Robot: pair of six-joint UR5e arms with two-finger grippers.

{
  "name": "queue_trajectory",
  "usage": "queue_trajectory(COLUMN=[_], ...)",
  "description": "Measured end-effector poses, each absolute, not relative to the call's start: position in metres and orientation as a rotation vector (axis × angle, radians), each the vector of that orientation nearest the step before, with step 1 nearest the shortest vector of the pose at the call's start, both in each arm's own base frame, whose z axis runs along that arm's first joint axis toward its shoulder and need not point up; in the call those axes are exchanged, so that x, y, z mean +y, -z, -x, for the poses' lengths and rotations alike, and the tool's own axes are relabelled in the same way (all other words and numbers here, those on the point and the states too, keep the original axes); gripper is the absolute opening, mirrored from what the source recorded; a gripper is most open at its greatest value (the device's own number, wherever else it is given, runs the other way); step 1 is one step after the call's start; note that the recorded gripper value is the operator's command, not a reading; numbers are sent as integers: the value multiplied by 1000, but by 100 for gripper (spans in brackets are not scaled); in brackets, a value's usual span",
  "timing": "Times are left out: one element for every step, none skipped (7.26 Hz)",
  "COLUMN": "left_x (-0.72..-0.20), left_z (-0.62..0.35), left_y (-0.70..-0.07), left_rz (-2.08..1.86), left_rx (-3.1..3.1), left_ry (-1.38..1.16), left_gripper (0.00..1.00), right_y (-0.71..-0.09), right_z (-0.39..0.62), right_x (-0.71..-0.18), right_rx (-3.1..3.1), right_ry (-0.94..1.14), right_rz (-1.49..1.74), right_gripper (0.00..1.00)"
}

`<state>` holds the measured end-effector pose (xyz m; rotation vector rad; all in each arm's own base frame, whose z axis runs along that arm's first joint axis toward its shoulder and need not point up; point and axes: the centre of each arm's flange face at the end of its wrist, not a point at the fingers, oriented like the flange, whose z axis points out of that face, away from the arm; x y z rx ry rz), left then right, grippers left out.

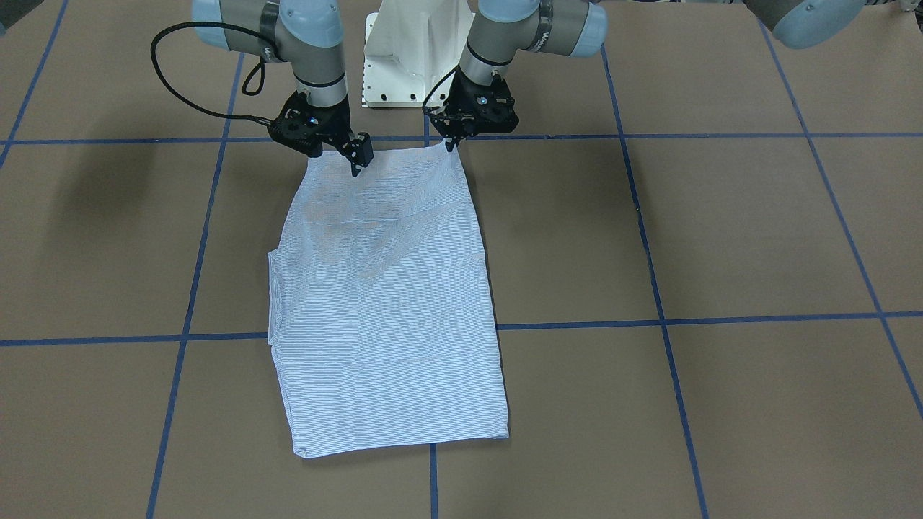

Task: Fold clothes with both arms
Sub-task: 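Lower both grippers onto the near shirt corners and close on the fabric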

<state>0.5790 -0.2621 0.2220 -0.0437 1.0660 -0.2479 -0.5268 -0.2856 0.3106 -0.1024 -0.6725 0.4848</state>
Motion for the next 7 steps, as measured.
queue_trajectory(left_x=[-262, -262, -262, -262, -262, -262, -262], left_z=[-579, -579, -579, -579, -579, -579, -579], left_y=[-222, -222, -221, -221, -221, -221, -221], left_rz=[44, 44, 44, 43, 43, 43, 43], left_rx=[1066, 1067, 1067, 1067, 1067, 1067, 1067], left_ry=[248, 248, 248, 248, 248, 248, 248], left_gripper=[0, 0, 0, 0, 0, 0, 0], right_y=[-314, -317, -319, -322, -324, -325, -325], right_z=[527, 527, 528, 530, 532, 533, 534], right_x=[-285, -284, -284, -283, -282, -281, -280], right_rx=[-666, -660, -655, -648, -643, -640, -640], right_ry=[-485, -485, -485, -483, -482, -480, -479], right_rz=[104, 105, 106, 107, 109, 110, 111], right_gripper=[100, 100, 100, 100, 100, 100, 95])
